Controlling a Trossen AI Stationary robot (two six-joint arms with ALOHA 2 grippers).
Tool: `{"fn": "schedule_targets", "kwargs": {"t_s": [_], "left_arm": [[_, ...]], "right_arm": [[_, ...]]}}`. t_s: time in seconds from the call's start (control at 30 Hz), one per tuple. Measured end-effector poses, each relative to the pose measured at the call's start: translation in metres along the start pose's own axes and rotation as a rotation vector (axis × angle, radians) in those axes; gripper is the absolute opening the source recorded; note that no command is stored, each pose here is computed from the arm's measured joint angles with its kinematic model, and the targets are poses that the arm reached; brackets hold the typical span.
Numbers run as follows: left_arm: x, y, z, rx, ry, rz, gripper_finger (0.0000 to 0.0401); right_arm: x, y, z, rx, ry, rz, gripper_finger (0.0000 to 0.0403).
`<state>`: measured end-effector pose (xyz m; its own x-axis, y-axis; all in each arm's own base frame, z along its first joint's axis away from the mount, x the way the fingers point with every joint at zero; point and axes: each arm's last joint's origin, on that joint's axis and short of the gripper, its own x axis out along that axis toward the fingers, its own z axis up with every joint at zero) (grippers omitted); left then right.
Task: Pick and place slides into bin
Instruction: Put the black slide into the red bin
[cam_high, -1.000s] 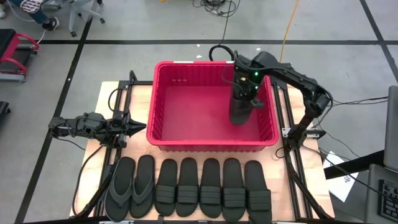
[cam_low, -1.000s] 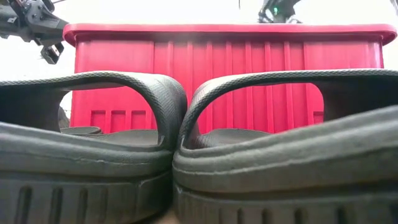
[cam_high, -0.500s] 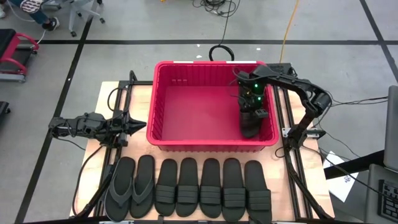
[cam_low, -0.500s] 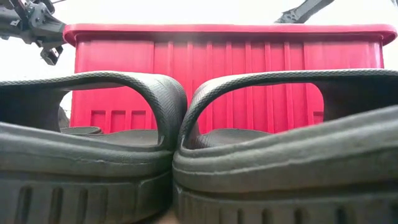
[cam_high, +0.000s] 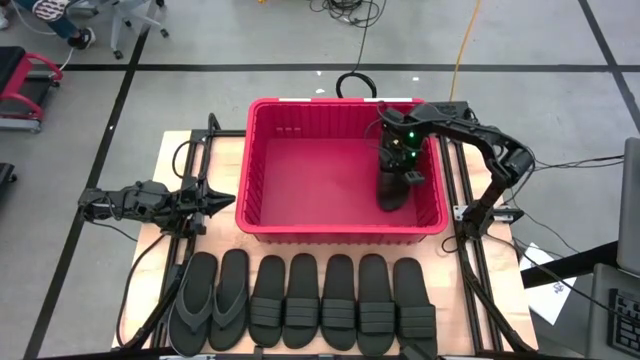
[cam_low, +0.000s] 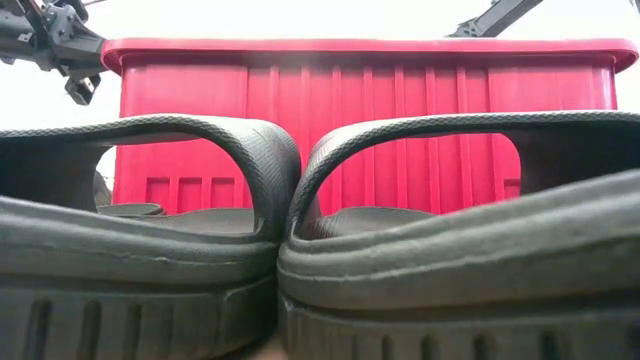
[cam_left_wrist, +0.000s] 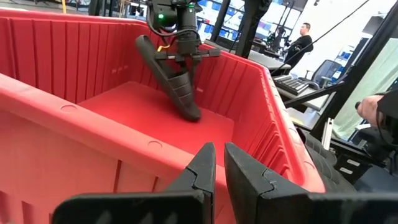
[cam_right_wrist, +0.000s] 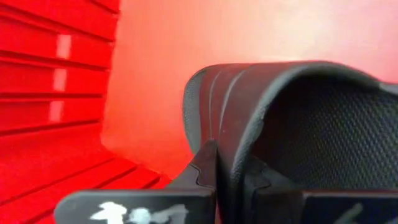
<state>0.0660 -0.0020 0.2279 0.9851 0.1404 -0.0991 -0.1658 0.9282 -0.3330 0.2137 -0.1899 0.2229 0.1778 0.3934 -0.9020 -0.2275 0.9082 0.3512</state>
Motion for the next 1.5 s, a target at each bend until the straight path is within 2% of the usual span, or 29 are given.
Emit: {"fn": "schedule_targets", "kwargs": {"t_s": [0.47,0.83,0.97,1.17,1.5], "left_arm": [[0.000,0.000,0.000,0.000,0.000,0.000,0.0031],[0.000,0.000,0.000,0.000,0.000,0.000,0.0031],[0.000,0.000,0.000,-0.004,0.000,-0.001,0.0031],[0.000,0.000,0.000,-0.001,-0.001,-0.001,0.0031],[0.000,0.000,0.000,0.002,0.001,0.000,0.0031]], "right_arm": [[0.019,-0.014,-0.003,0.066,0.054,0.103,0.0004],[0.024,-0.022,-0.006,0.132,0.078,0.088,0.0004],[0.018,-0.016,-0.008,0.129,0.089,0.101,0.0004],[0.012,-0.004,-0.008,0.131,0.053,0.180,0.0004],[0.016,-0.009,-0.007,0.146,0.025,0.191,0.0004]]}}
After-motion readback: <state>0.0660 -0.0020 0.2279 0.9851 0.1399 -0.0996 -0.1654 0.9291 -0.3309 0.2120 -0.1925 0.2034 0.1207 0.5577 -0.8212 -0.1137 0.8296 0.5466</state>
